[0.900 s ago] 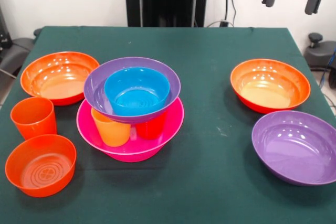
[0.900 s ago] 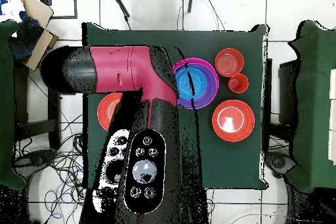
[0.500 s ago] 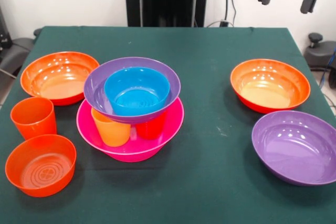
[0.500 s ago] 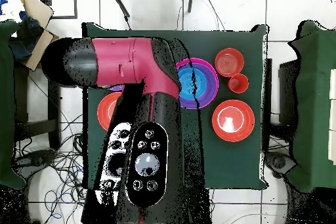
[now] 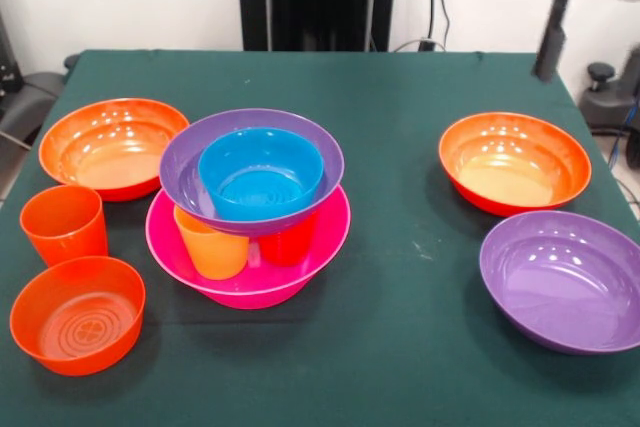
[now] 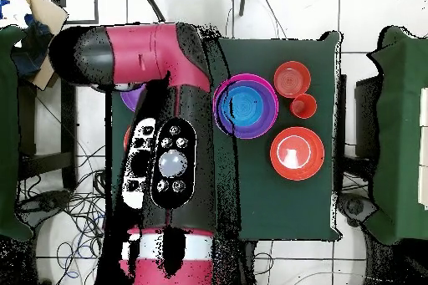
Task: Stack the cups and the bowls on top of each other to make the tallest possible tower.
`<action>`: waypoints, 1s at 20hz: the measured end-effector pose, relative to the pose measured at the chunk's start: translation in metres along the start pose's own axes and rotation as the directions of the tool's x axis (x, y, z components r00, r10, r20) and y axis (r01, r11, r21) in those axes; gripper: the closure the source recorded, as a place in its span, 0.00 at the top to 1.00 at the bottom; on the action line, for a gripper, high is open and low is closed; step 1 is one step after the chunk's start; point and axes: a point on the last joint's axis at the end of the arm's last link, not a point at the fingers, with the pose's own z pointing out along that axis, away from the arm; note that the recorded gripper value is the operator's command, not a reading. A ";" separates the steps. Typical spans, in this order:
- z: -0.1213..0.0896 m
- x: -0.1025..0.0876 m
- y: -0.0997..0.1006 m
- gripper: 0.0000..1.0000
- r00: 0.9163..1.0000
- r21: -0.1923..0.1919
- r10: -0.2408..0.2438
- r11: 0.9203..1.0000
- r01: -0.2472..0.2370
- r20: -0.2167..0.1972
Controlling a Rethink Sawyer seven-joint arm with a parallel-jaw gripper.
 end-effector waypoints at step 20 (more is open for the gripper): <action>0.126 0.050 0.059 1.00 0.997 0.122 -0.073 0.990 0.076 -0.032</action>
